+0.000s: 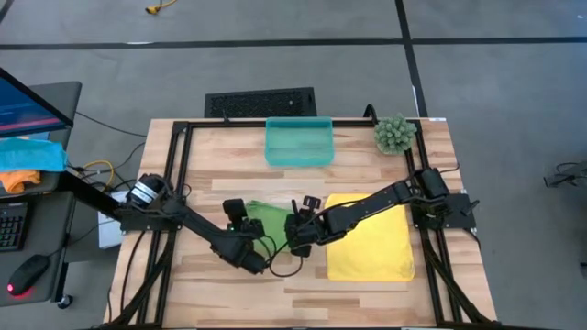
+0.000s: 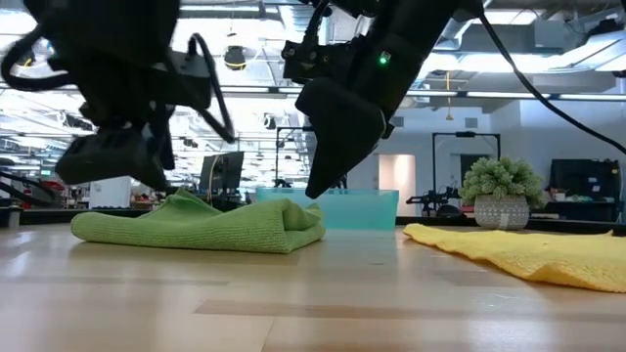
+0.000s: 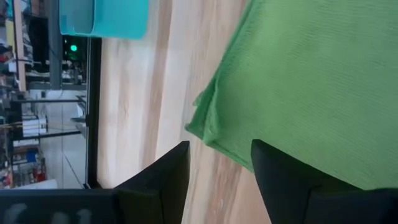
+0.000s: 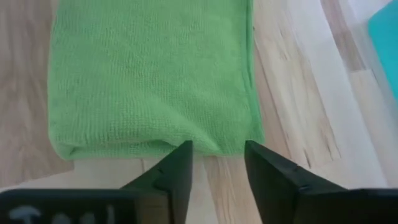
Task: Roll microfiber towels into tight, uniform cylinder then place into a basket
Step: Roll the green towel
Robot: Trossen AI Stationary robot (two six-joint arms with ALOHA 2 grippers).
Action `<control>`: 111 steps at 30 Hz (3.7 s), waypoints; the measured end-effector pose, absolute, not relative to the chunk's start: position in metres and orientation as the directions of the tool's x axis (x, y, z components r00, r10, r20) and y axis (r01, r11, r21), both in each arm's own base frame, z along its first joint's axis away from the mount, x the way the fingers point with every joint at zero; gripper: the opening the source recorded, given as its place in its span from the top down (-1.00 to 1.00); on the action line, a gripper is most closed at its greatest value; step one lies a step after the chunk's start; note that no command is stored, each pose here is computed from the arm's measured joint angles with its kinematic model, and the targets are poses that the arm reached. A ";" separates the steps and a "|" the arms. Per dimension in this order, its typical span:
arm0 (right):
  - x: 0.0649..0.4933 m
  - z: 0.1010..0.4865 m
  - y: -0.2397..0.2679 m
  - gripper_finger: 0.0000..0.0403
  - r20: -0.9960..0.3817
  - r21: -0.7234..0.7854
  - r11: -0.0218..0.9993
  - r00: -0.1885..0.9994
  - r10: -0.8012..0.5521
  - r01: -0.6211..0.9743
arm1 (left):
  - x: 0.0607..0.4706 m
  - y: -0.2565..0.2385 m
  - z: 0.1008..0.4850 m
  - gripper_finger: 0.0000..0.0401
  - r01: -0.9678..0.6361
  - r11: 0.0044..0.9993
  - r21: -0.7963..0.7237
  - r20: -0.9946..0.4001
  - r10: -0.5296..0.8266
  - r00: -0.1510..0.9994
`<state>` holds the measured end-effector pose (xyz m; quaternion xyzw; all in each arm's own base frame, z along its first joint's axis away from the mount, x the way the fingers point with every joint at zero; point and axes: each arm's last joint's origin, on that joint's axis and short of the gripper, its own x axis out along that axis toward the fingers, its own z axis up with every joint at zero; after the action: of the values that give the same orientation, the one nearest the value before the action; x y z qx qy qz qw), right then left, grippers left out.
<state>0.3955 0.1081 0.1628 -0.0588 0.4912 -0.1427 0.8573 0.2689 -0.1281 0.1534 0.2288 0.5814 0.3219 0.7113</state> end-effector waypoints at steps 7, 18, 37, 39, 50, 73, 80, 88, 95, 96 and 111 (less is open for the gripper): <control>0.385 0.184 0.116 0.05 -0.821 -0.232 0.958 0.493 -0.287 0.170 | 0.246 -0.148 0.158 0.18 -0.240 0.647 0.723 -0.641 0.759 0.114; 0.398 0.175 0.157 0.13 -0.721 -0.242 0.970 0.668 -0.182 0.004 | 0.213 -0.189 0.162 0.24 -0.406 0.643 0.649 -0.562 0.765 0.313; 0.415 0.124 0.138 0.38 -0.815 -0.115 0.993 0.571 -0.097 0.004 | 0.209 -0.191 0.164 0.45 -0.481 0.627 0.613 -0.505 0.779 0.371; 0.414 0.124 0.139 0.39 -0.816 -0.114 0.993 0.570 -0.096 0.003 | 0.213 -0.189 0.164 0.46 -0.487 0.623 0.612 -0.501 0.782 0.371; 0.406 0.135 0.144 0.40 -0.828 -0.137 0.990 0.552 -0.096 -0.033 | 0.224 -0.173 0.161 0.58 -0.467 0.583 0.664 -0.457 0.812 0.363; 0.337 0.218 0.192 0.41 -0.755 -0.341 0.939 0.606 -0.252 -0.035 | 0.145 -0.137 0.225 0.99 -0.579 0.679 0.452 -0.429 0.734 0.527; 0.306 0.219 0.202 0.41 -0.725 -0.481 0.876 0.552 -0.413 0.024 | 0.120 -0.118 0.218 1.00 -0.563 0.803 0.197 -0.437 0.586 0.682; 0.295 0.217 0.198 0.41 -0.737 -0.529 0.848 0.482 -0.474 0.027 | 0.122 -0.117 0.191 1.00 -0.376 0.926 -0.036 -0.505 0.308 0.806; 0.287 0.221 0.169 0.41 -0.721 -0.650 0.760 0.333 -0.608 -0.019 | 0.132 -0.109 0.198 1.00 -0.208 0.968 -0.143 -0.468 0.119 0.876; 0.286 0.224 0.164 0.41 -0.719 -0.656 0.755 0.315 -0.619 -0.014 | 0.134 -0.107 0.201 1.00 -0.193 0.971 -0.142 -0.462 0.107 0.881; 0.254 0.275 0.124 0.41 -0.711 -0.508 0.843 0.466 -0.526 0.177 | 0.148 -0.081 0.212 1.00 -0.092 0.995 -0.025 -0.469 0.069 0.881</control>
<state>0.2543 0.1242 0.2753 -0.1851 0.4718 -0.2102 0.8361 0.1483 -0.0807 0.2119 -0.0232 0.2407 0.0415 0.9694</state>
